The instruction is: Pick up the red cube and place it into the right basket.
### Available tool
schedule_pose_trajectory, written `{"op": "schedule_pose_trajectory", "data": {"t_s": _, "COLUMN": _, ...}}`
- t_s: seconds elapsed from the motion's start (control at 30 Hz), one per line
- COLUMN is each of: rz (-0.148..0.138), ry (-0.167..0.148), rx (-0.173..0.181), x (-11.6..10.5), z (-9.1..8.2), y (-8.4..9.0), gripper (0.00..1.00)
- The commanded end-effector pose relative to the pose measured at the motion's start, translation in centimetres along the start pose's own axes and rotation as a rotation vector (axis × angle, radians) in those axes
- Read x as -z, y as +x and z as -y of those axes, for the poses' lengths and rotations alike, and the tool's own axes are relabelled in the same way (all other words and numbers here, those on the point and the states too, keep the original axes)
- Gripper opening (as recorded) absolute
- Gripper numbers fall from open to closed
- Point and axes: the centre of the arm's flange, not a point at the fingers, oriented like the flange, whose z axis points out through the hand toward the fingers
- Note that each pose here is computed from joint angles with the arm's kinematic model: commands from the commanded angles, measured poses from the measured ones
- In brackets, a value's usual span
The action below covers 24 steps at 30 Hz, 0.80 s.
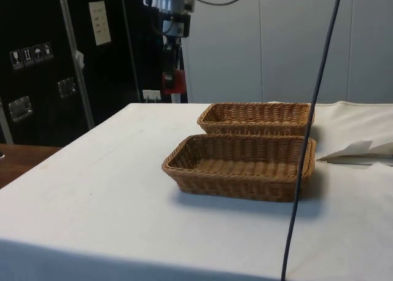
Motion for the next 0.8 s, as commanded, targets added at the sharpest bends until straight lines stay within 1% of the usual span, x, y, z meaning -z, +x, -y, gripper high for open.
{"op": "schedule_pose_trajectory", "data": {"t_s": 0.0, "rz": -0.003, "ry": -0.007, "rx": -0.010, "x": 0.1, "z": -0.2, "y": -0.4, "gripper": 0.03}}
{"op": "schedule_pose_trajectory", "data": {"t_s": 0.17, "rz": 0.004, "ry": -0.003, "rx": -0.026, "x": -0.1, "z": -0.6, "y": -1.3, "gripper": 0.03}}
{"op": "schedule_pose_trajectory", "data": {"t_s": 0.2, "rz": 0.004, "ry": -0.003, "rx": -0.028, "x": -0.1, "z": -0.6, "y": -1.5, "gripper": 0.03}}
{"op": "schedule_pose_trajectory", "data": {"t_s": 0.23, "rz": 0.011, "ry": 0.004, "rx": -0.023, "x": -0.2, "z": -0.6, "y": -1.3, "gripper": 0.03}}
{"op": "schedule_pose_trajectory", "data": {"t_s": 0.27, "rz": 0.006, "ry": -0.002, "rx": -0.031, "x": -0.1, "z": -0.7, "y": -1.6, "gripper": 0.03}}
{"op": "schedule_pose_trajectory", "data": {"t_s": 0.47, "rz": 0.015, "ry": -0.001, "rx": -0.047, "x": -0.8, "z": -1.1, "y": -2.9, "gripper": 0.03}}
{"op": "schedule_pose_trajectory", "data": {"t_s": 0.5, "rz": 0.024, "ry": 0.003, "rx": -0.043, "x": -0.9, "z": -1.0, "y": -2.7, "gripper": 0.03}}
{"op": "schedule_pose_trajectory", "data": {"t_s": 0.53, "rz": 0.015, "ry": -0.002, "rx": -0.048, "x": -0.9, "z": -1.1, "y": -3.1, "gripper": 0.03}}
{"op": "schedule_pose_trajectory", "data": {"t_s": 0.77, "rz": 0.027, "ry": -0.008, "rx": -0.069, "x": -1.8, "z": -1.7, "y": -4.9, "gripper": 0.03}}
